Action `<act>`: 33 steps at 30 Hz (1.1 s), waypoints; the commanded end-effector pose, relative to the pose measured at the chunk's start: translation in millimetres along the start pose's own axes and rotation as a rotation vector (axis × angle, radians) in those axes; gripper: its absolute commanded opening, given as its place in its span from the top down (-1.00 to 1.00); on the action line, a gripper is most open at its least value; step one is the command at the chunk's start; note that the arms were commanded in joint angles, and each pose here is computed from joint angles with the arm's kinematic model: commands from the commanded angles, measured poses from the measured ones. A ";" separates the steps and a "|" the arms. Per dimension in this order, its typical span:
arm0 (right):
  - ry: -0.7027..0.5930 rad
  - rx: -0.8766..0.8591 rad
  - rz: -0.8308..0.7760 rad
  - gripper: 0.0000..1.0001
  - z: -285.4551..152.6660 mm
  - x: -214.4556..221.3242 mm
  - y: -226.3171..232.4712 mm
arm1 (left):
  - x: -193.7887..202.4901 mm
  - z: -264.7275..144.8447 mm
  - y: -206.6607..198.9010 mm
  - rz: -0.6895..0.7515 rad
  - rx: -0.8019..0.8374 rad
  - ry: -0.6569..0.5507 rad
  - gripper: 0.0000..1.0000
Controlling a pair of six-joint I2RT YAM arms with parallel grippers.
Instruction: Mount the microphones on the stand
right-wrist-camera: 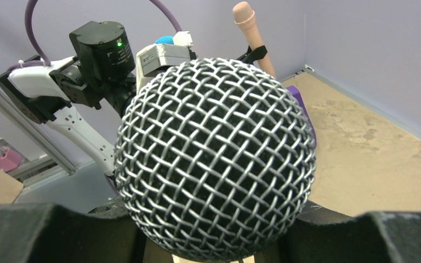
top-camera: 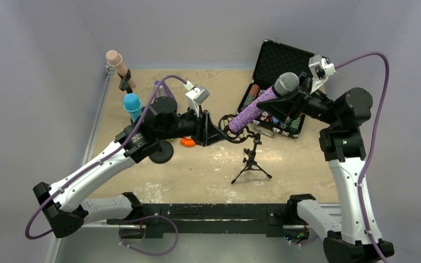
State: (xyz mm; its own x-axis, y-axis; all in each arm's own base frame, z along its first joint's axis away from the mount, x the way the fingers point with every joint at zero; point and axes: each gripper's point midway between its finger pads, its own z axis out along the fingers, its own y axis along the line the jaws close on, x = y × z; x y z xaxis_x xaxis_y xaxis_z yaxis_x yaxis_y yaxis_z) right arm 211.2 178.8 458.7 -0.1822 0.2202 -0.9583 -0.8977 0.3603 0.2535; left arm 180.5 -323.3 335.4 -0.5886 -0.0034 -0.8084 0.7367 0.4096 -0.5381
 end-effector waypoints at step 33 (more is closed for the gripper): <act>0.086 0.008 -0.196 1.00 -25.3 12.6 18.5 | -41.4 14.3 -17.6 -0.011 0.036 -0.053 0.45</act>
State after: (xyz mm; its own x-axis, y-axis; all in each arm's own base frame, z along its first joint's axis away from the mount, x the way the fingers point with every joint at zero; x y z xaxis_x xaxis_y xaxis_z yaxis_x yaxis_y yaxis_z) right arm 187.7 166.6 457.2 -0.0188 0.1002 -0.9948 -0.9136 0.4024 0.0578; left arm 197.0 -338.2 344.1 -0.6130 -0.0165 -0.7899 0.7108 0.4250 -0.5605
